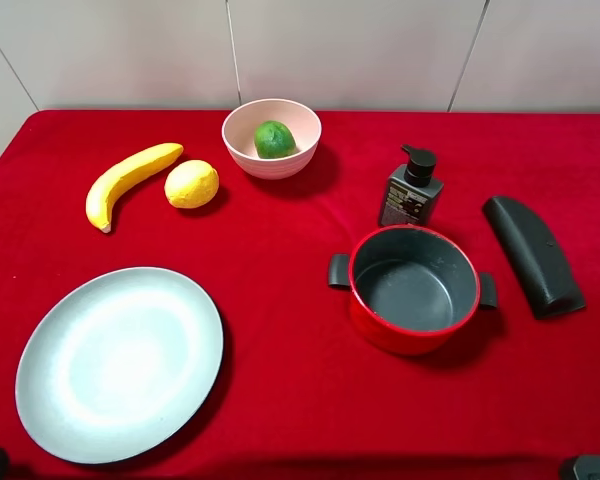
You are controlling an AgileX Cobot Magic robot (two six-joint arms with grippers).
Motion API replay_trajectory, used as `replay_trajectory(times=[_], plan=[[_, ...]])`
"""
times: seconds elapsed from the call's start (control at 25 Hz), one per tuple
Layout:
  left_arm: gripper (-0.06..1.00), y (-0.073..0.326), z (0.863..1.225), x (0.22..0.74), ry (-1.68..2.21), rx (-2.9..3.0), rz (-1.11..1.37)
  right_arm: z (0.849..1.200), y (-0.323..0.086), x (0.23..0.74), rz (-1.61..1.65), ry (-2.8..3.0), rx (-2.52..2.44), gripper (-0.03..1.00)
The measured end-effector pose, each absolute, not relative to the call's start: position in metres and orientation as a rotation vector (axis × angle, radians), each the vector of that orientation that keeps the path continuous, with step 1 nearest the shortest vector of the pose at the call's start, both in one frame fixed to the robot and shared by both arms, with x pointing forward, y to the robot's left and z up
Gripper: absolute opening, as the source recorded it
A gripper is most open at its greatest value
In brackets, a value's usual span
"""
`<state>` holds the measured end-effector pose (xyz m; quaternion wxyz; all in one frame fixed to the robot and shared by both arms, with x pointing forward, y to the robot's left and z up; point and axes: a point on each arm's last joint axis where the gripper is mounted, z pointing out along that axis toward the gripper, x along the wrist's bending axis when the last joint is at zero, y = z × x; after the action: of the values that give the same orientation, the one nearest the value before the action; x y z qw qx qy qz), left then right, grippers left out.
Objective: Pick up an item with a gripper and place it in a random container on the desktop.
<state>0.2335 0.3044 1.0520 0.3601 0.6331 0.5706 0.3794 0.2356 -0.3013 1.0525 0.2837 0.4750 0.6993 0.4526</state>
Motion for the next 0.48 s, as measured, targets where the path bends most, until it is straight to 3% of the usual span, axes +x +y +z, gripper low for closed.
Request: replay_trajectory(times=[0.48], plan=[[0.99,0.3044,1.0520,0.2335,1.471,1.632,0.978,1.0525,-0.3002,0.2354,1.046,1.609,1.486,0.69]])
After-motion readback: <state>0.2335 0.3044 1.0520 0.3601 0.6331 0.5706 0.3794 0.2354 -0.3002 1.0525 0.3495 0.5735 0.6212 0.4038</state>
